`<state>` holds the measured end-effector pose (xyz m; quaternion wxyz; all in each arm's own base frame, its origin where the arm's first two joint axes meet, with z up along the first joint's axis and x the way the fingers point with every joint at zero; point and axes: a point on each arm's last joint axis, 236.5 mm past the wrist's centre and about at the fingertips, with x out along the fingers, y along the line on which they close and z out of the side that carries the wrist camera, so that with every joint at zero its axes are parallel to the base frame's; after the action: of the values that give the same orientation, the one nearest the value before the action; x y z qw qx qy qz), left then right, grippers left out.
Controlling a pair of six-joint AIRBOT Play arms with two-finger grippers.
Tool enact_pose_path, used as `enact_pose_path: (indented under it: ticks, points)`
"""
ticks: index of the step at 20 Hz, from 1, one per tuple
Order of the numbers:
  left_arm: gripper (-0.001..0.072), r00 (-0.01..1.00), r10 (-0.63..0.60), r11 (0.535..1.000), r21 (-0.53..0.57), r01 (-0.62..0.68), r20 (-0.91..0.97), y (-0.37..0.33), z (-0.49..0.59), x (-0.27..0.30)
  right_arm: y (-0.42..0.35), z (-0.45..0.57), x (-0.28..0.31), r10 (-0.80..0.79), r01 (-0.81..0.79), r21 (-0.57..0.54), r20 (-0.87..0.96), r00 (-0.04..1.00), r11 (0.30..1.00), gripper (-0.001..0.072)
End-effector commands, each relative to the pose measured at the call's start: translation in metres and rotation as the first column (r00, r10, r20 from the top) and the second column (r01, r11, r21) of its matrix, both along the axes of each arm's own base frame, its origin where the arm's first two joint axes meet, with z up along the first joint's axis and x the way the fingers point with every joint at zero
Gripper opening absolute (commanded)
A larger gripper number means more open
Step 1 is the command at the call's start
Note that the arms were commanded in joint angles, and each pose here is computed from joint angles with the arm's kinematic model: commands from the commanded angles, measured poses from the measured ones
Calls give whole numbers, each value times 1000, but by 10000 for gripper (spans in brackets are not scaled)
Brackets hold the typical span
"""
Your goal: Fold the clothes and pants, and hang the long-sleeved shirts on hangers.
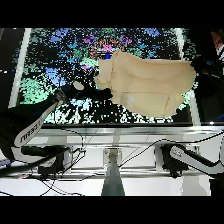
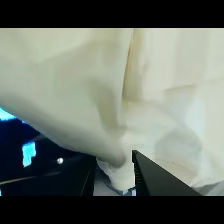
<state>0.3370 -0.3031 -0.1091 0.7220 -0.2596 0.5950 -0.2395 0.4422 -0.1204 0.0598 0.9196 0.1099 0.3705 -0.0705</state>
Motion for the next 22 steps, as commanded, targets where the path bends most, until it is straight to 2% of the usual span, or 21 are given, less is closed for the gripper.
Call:
enact_pose_path:
  ticks: [1,2,3,6,10,15,18,22]
  points:
    - [279,1000,30,999,-16,-30,-3,-2,1,4,2,-2,-2,4,-4,8,-13,1000,1000,10]
    - [252,999,43,999,-30,-44,-10,-4,3,5,3,-4,-3,8,-8,12,-22,1000,1000,10]
    - [159,998,55,998,-43,-55,-16,-5,5,6,5,-5,-5,12,-12,16,-30,999,1000,10]
    - [17,998,59,997,-53,-59,-4,-8,11,12,10,-8,-11,26,-25,31,-58,998,999,10]
    - [17,995,37,997,-68,-31,97,-8,39,37,17,-2,-21,49,-45,41,-76,996,998,10]
    - [16,914,-32,998,63,7,404,59,137,93,18,60,-23,49,-48,-19,53,997,999,10]
    - [15,777,-24,982,161,-101,629,131,235,114,22,123,-31,52,-40,-72,185,981,997,9]
    - [15,515,-40,912,242,-332,856,222,368,90,45,194,-59,46,-32,-48,351,935,998,9]
